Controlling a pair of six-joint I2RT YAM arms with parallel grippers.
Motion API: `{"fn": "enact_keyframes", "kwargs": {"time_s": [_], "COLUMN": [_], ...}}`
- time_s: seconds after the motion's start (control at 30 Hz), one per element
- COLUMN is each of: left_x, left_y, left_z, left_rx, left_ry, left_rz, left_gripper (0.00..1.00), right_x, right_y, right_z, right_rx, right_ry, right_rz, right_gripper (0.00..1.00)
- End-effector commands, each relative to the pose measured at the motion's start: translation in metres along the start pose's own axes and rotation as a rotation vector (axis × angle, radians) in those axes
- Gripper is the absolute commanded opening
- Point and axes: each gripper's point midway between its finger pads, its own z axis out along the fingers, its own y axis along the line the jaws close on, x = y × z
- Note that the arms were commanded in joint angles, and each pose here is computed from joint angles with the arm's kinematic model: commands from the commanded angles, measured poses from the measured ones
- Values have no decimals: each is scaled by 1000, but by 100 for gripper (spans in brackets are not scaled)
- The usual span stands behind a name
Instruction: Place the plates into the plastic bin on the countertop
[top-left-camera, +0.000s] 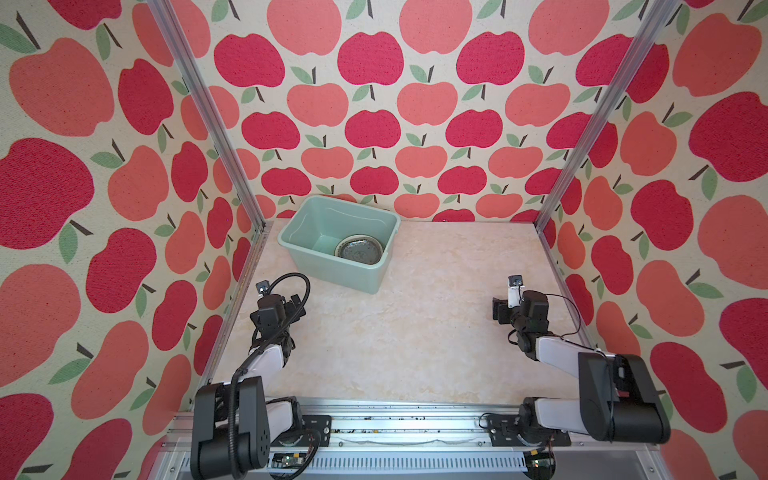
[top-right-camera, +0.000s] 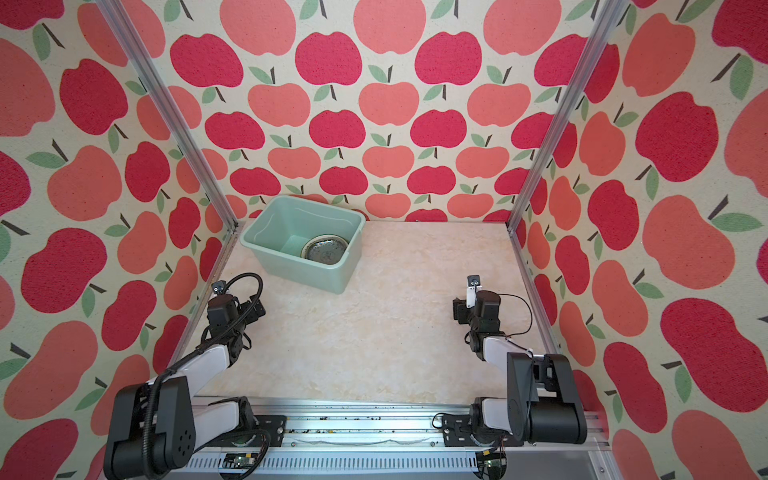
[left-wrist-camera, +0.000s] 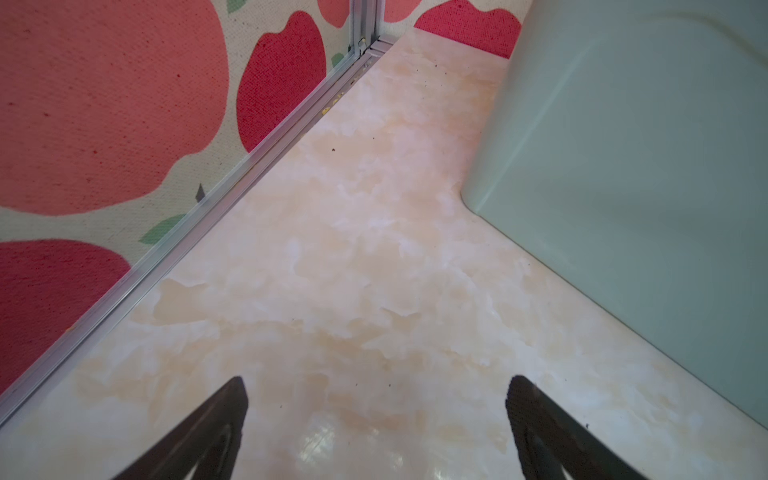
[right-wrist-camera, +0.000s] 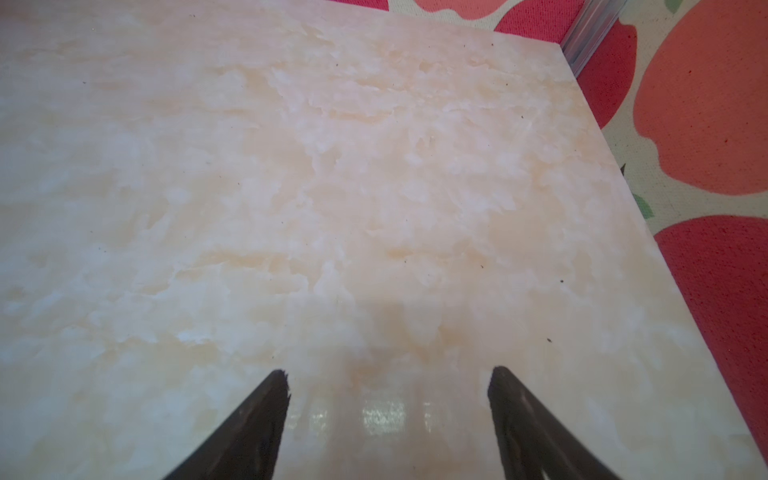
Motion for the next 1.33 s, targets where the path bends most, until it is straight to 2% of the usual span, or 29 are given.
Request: {"fn": "enact_keyframes", "kwargs": {"time_s": [0.0,0.1,0.17,0.23,0.3,0.37,0.6,0.77,0.97,1.07,1.3], "left_x": [-35,-30,-17,-18,-7,-11,-11,-11,-10,-10,-10], "left_y": [-21,-35,-41,-47,-50,-51,-50,-50,-53,-53,-53], "left_z": [11,22,27,28,32,38,38,38,38,38,38], "left_rx": [67,97,127,142,153,168,175,171,170,171,170], "left_ry": [-176,-170,-196,-250,-131,-147,-140,-143,-143,-143,-143], "left_rz": [54,123,142,174,179,178,170,175,193,193,193], "left_gripper": [99,99,99,99,99,99,99,99,99,99,99], "right_x": [-47,-35,-31,-31,-31,-31,-31,-32,-32,-29,-31], "right_y": [1,13,4,2,2,0,-3,-2,-3,-5,-3], "right_z": [9,18,21,21,21,22,22,16,19,25,21], "right_rx": [-32,-80,-35,-23,-25,-15,4,84,77,7,15], "right_ry": [-171,-196,-197,-203,-201,-196,-197,-231,-214,-184,-200], "right_rz": [28,1,24,28,29,35,42,-8,1,46,35], "right_gripper": [79,78,80,84,90,99,99,99,99,99,99]}}
